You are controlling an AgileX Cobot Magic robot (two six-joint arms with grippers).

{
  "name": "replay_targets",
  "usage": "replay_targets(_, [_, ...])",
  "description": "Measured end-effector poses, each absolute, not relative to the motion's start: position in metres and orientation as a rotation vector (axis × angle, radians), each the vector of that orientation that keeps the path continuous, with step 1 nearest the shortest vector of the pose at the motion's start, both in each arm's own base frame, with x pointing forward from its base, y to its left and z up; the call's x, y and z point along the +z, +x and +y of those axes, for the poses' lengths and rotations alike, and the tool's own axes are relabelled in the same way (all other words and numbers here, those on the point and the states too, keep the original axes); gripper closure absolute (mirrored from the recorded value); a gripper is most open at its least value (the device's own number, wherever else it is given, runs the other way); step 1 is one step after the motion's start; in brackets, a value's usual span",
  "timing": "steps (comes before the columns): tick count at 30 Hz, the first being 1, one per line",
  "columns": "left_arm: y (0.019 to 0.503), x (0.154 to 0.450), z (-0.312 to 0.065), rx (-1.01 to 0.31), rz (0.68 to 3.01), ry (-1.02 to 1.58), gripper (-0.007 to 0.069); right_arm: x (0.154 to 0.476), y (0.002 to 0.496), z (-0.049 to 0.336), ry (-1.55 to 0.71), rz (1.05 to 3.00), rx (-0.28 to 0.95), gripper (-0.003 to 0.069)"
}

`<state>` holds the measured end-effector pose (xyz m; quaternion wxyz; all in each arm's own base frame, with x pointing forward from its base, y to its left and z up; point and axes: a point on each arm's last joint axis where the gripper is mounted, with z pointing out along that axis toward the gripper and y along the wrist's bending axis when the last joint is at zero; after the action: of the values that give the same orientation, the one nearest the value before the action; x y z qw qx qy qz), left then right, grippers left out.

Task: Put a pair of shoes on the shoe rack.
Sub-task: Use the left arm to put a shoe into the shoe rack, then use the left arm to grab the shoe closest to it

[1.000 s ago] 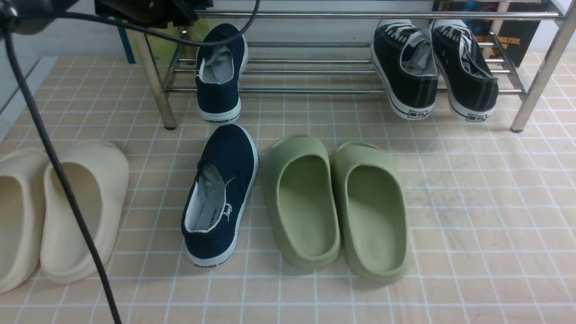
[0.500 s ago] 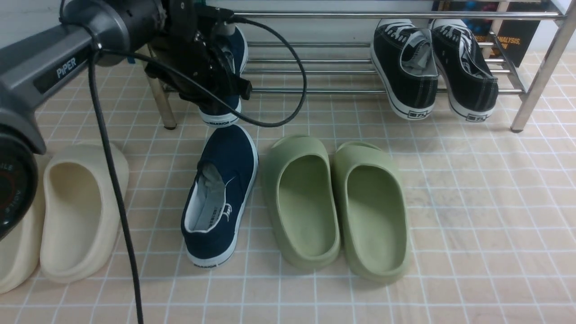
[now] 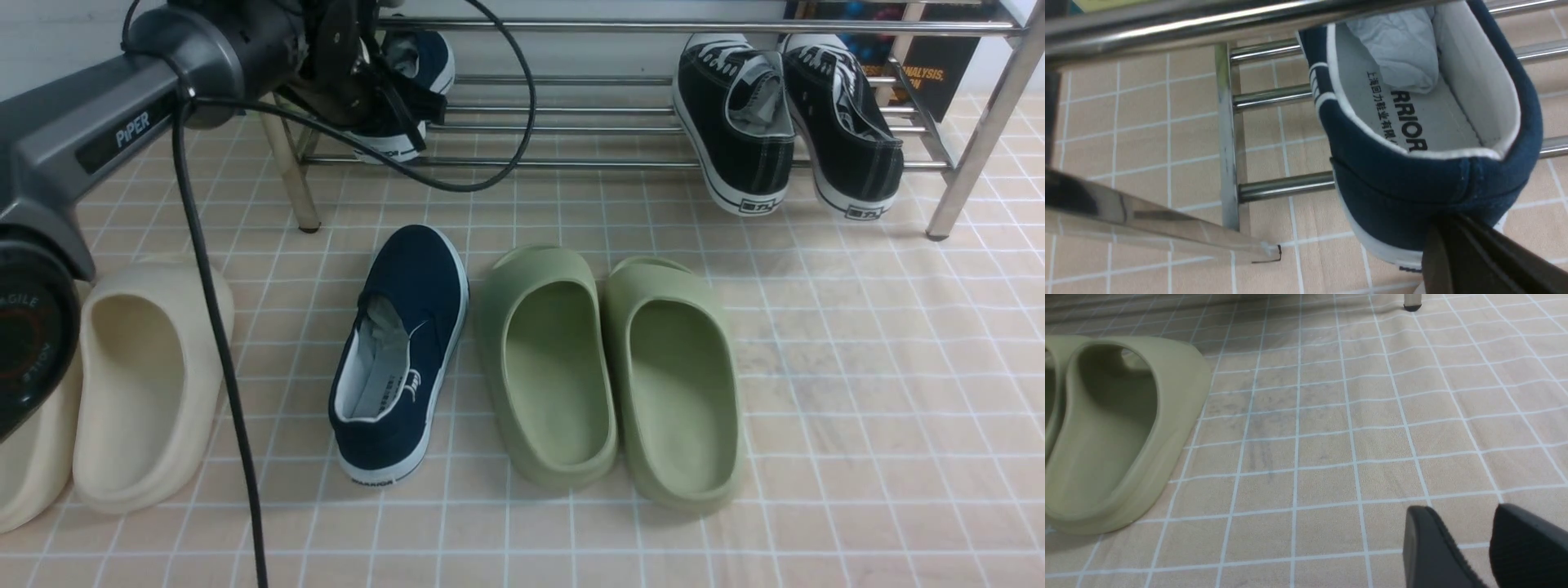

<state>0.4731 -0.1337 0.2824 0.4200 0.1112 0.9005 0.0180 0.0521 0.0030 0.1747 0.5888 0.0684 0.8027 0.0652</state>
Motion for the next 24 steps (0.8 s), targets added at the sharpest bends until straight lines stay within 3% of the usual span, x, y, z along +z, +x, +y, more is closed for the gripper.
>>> replay_targets(6, [0.453, 0.3, -0.134, 0.097, 2.344, 0.297, 0.062, 0.175, 0.052, 0.003, 0.159, 1.87, 0.152, 0.0421])
replay_targets(15, [0.362, 0.411, -0.105, 0.165, 2.376, 0.329, 0.061, 0.175, 0.052, 0.003, 0.16, 1.87, 0.152, 0.0421])
replay_targets(18, [0.334, 0.429, -0.096, 0.142, 2.397, 0.336, 0.0606, 0.175, 0.052, 0.003, 0.16, 1.87, 0.152, 0.0421])
replay_targets(21, [0.313, 0.426, -0.092, 0.104, 2.425, 0.349, 0.0605, 0.175, 0.052, 0.003, 0.16, 1.87, 0.152, 0.042])
replay_targets(24, [0.304, 0.389, -0.095, 0.024, 2.479, 0.36, 0.0602, 0.175, 0.052, 0.003, 0.16, 1.87, 0.152, 0.042])
